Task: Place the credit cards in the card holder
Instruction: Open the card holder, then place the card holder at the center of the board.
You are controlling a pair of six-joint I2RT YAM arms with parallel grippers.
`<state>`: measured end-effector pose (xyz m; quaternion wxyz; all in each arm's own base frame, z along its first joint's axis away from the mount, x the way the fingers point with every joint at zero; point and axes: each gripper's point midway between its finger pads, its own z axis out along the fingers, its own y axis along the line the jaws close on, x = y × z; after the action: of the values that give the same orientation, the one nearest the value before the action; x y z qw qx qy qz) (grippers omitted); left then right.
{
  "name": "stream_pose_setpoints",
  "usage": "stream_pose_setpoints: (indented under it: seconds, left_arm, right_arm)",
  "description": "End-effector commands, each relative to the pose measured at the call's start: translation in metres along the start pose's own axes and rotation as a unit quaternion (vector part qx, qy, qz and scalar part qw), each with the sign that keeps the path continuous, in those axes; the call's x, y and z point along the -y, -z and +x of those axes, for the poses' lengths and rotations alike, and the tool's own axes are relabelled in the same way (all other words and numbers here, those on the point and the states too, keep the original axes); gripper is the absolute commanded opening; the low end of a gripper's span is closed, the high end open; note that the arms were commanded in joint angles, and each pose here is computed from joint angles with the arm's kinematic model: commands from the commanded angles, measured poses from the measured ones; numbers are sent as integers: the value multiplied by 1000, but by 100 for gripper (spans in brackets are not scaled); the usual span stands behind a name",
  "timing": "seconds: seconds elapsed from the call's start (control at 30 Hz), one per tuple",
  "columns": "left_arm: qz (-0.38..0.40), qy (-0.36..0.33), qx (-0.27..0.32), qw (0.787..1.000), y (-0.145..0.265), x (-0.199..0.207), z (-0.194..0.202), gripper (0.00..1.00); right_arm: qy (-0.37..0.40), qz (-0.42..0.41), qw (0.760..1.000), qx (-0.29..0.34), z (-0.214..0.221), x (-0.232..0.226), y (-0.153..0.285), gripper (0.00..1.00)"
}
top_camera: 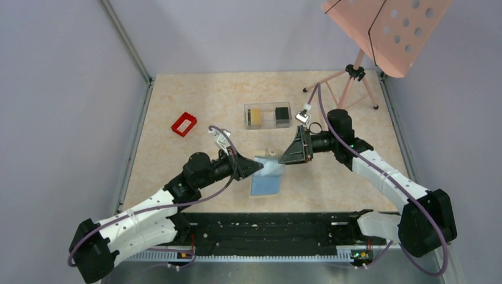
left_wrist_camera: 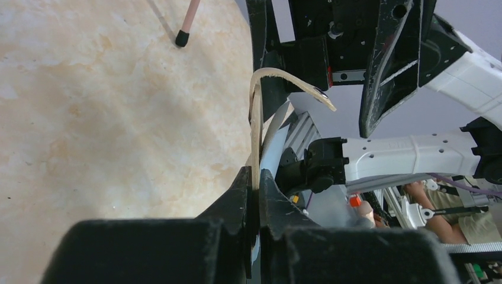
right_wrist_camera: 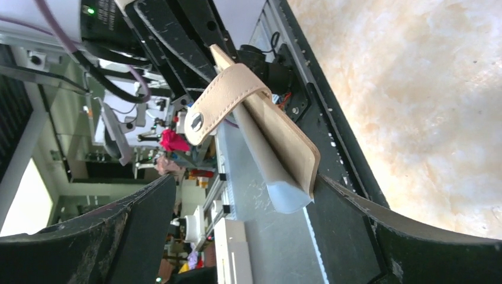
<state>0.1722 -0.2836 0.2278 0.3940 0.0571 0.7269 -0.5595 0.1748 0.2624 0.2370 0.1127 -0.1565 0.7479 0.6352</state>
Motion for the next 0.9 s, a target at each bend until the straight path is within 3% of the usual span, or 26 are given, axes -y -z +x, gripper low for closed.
stream_pose_setpoints:
  seconds: [0.0, 0.27, 0.37, 0.6, 0.7, 0.8, 0.87]
  left_arm:
    - [34, 8, -62, 997, -7, 25, 2, 0]
    - [109, 21, -192, 975, -23, 51, 27, 0]
    - [125, 31, -226, 966, -30, 55, 31, 0]
    - [141, 56, -240, 959, -42, 56, 26, 0]
    - [136, 64, -239, 959, -46, 52, 22, 3]
    - [129, 75, -231, 962, -47, 47, 16, 9]
    - [130, 80, -223, 963, -47, 47, 11, 17]
  right_arm:
    - [58, 28, 998, 3, -4, -1, 5, 86]
    - [68, 98, 992, -38, 13, 29, 6, 88]
    - [73, 80, 993, -55, 22, 24, 5, 88]
    - [77, 35, 990, -117, 59, 9, -7, 84]
    - [79, 42, 989, -119, 65, 11, -8, 71]
    - [73, 50, 989, -120, 67, 17, -8, 45]
    - [66, 59, 989, -120, 66, 21, -9, 27]
